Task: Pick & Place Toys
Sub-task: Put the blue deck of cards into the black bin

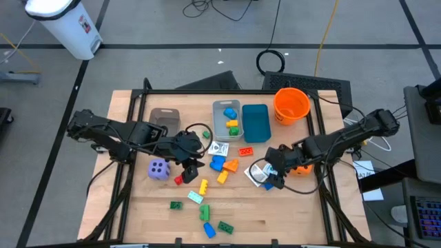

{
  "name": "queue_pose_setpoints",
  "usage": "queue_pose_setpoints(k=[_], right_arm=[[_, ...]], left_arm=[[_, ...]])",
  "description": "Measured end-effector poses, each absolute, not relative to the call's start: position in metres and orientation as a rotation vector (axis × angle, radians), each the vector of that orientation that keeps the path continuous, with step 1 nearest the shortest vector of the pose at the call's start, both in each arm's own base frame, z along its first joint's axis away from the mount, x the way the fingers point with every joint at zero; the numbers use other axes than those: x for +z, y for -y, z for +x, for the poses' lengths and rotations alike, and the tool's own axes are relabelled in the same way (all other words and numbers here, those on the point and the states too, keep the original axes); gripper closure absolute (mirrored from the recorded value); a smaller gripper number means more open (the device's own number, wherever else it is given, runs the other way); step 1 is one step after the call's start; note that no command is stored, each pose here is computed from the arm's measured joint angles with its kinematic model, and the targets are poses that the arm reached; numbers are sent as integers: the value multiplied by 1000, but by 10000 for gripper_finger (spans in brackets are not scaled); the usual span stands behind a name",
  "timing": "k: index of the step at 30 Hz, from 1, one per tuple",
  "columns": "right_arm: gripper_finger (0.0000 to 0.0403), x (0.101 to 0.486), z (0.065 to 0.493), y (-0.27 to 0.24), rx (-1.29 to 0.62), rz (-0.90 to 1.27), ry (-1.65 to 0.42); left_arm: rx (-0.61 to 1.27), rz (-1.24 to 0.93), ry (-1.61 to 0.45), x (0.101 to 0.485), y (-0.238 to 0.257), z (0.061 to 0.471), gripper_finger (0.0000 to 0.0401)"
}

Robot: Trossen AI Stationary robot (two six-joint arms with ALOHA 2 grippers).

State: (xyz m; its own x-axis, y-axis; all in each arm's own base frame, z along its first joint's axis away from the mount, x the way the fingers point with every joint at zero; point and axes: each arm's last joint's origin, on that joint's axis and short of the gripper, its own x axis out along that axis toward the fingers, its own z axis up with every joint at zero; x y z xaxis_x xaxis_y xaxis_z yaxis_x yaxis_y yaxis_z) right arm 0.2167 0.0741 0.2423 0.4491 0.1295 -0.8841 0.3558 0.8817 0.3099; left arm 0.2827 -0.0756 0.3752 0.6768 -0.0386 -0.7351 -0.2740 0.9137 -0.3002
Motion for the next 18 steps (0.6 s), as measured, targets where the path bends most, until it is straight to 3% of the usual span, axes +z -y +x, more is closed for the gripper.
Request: queue_pose_setpoints(k=[18], right_arm=[[9,194,231,-70,-324,368,-1377]], left_arm=[[136,-400,-829,375,76,282,242]])
